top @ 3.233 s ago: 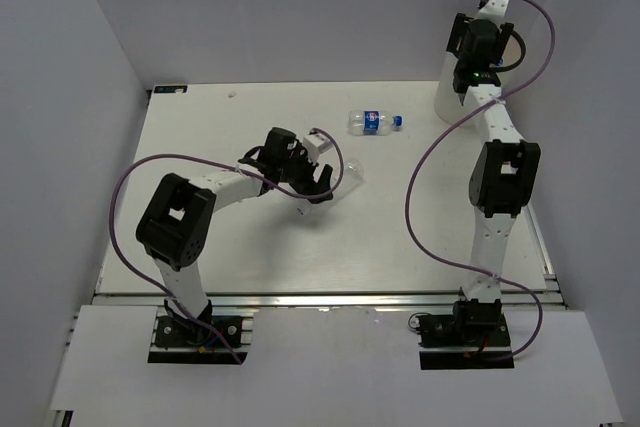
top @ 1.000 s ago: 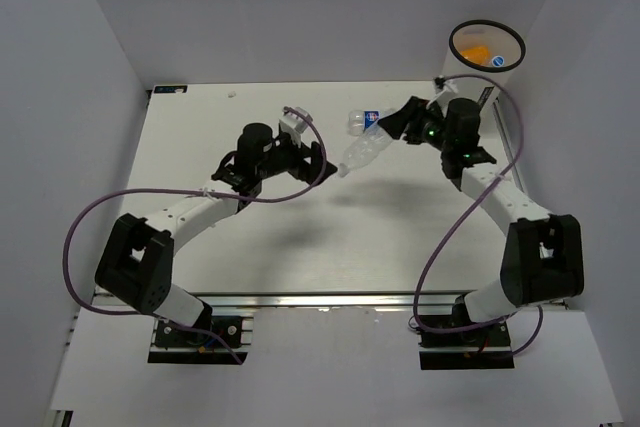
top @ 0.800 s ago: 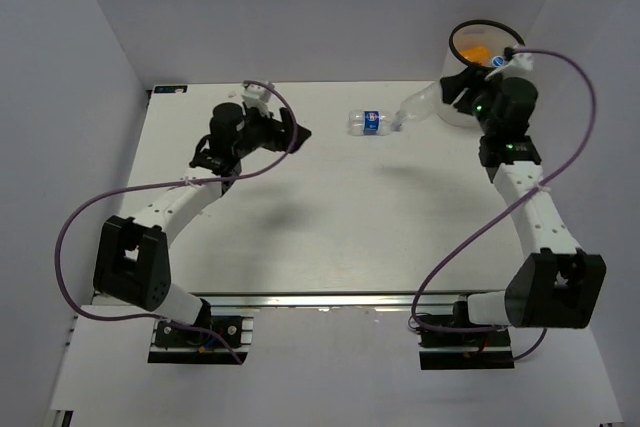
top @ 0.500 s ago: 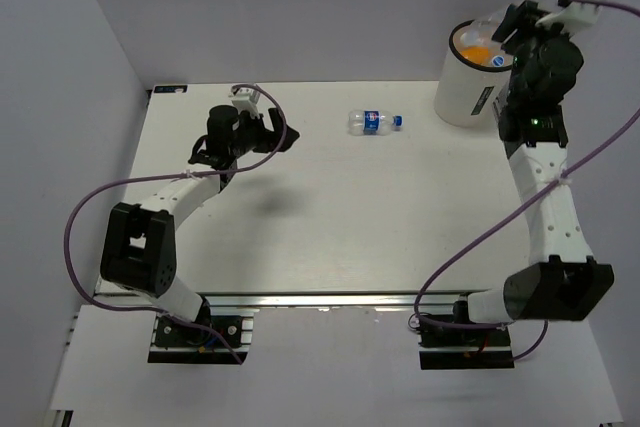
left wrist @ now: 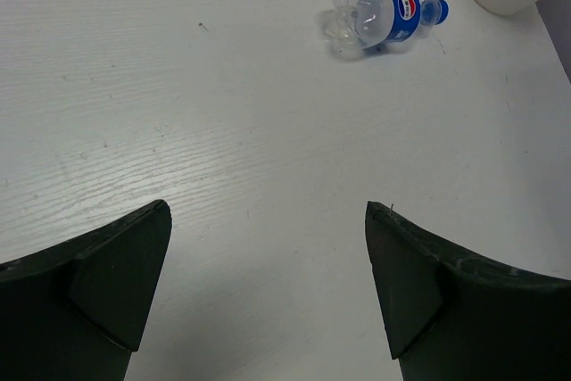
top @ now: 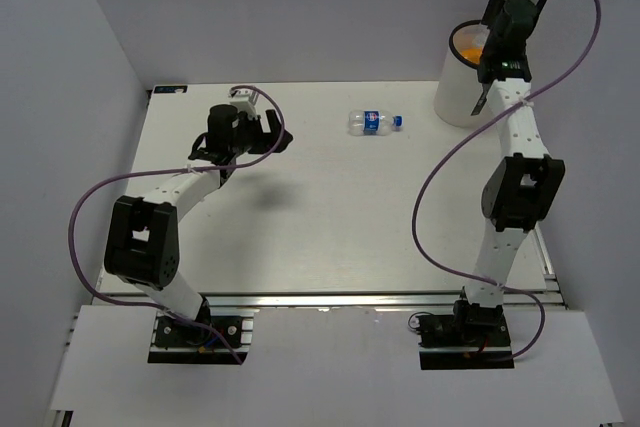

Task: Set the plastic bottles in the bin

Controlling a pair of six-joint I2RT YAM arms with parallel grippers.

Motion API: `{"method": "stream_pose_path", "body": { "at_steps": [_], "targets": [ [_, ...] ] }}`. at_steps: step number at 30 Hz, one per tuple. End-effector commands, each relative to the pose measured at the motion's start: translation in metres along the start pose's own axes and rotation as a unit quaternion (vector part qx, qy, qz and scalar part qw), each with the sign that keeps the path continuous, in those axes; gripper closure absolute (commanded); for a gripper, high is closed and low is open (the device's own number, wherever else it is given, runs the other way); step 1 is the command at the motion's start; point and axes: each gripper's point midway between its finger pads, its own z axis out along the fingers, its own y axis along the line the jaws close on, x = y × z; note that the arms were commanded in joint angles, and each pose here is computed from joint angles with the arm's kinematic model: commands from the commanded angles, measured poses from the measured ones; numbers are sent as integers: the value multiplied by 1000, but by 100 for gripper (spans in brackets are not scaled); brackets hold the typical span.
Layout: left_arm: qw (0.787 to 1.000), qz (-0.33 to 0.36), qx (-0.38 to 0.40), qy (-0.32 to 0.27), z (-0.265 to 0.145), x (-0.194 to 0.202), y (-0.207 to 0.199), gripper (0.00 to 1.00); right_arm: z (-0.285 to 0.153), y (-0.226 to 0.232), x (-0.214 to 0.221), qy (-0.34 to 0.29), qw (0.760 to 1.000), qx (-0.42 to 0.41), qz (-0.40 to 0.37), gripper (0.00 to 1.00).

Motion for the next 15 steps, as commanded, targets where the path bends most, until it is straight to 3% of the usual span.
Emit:
{"method": "stream_pose_path", "body": {
  "at_steps": [1, 10, 13, 15],
  "targets": [
    [999, 17, -10, -25, -5, -22, 2, 2, 6, -5, -32, -41, 999, 5, 4, 91],
    [999, 24, -28, -19, -5, -15, 14, 2, 28, -5, 55, 20, 997, 31, -70, 85],
    [999, 24, -33, -17, -5, -14, 17, 2, 30, 6, 75, 41, 997, -2, -62, 81],
    [999, 23, -36, -15, -5, -13, 19, 2, 25, 21, 87, 63, 996, -49, -28, 84]
  ]
}}
